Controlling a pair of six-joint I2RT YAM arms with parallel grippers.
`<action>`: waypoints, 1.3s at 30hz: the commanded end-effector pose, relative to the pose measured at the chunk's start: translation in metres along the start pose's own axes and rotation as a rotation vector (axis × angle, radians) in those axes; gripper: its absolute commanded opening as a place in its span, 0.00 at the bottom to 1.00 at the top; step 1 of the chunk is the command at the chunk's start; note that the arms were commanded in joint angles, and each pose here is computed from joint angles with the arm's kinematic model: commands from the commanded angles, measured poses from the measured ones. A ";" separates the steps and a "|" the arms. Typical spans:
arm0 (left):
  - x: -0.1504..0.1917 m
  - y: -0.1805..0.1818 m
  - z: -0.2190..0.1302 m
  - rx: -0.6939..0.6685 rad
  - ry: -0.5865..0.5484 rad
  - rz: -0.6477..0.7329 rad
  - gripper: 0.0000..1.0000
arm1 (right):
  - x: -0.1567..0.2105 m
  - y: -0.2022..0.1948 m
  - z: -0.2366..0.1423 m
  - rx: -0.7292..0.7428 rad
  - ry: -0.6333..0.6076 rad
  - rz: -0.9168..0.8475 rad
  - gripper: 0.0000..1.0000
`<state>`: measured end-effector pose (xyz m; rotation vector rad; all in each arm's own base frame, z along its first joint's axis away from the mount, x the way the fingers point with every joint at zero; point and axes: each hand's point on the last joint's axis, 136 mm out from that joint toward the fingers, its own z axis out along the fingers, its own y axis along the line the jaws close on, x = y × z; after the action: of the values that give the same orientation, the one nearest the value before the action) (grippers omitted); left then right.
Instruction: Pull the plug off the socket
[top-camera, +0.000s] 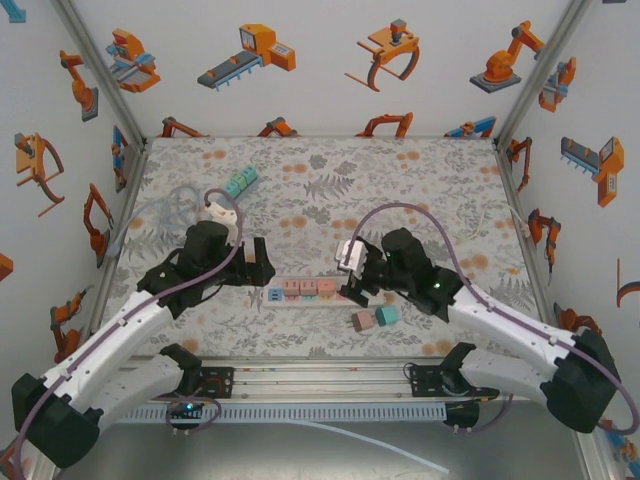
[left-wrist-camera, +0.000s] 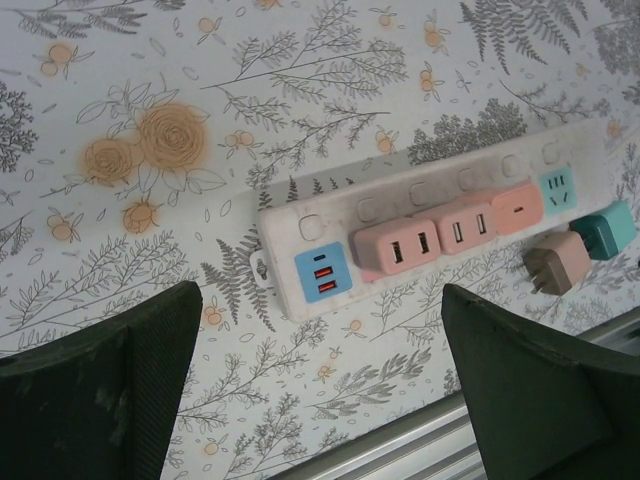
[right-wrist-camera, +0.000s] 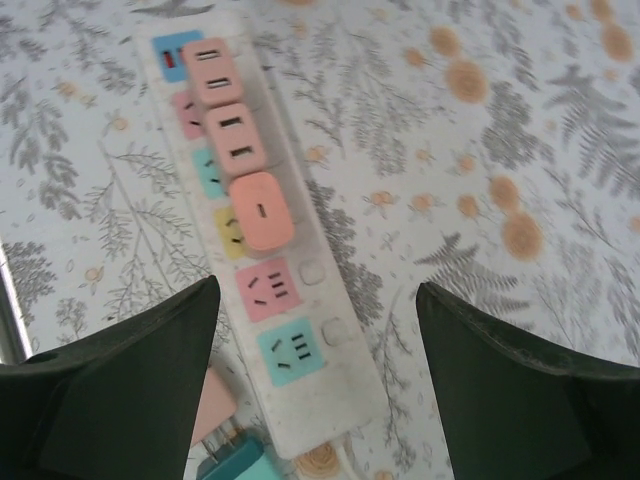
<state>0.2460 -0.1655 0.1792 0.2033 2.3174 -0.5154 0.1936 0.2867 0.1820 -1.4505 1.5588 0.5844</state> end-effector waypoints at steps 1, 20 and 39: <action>0.010 0.005 0.008 0.012 0.044 -0.082 0.97 | -0.018 0.016 0.011 -0.158 -0.071 -0.089 0.72; 0.046 0.023 0.047 -0.003 0.144 -0.137 0.82 | 0.035 0.015 0.082 -0.250 0.040 -0.054 0.48; 0.082 0.030 0.082 -0.049 0.336 -0.201 0.64 | 0.044 0.013 0.083 -0.232 0.062 -0.055 0.30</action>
<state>0.2424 -0.1678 0.0525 0.0592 2.7085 -0.5168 0.2026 0.3279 0.0906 -1.7047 1.5893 0.7236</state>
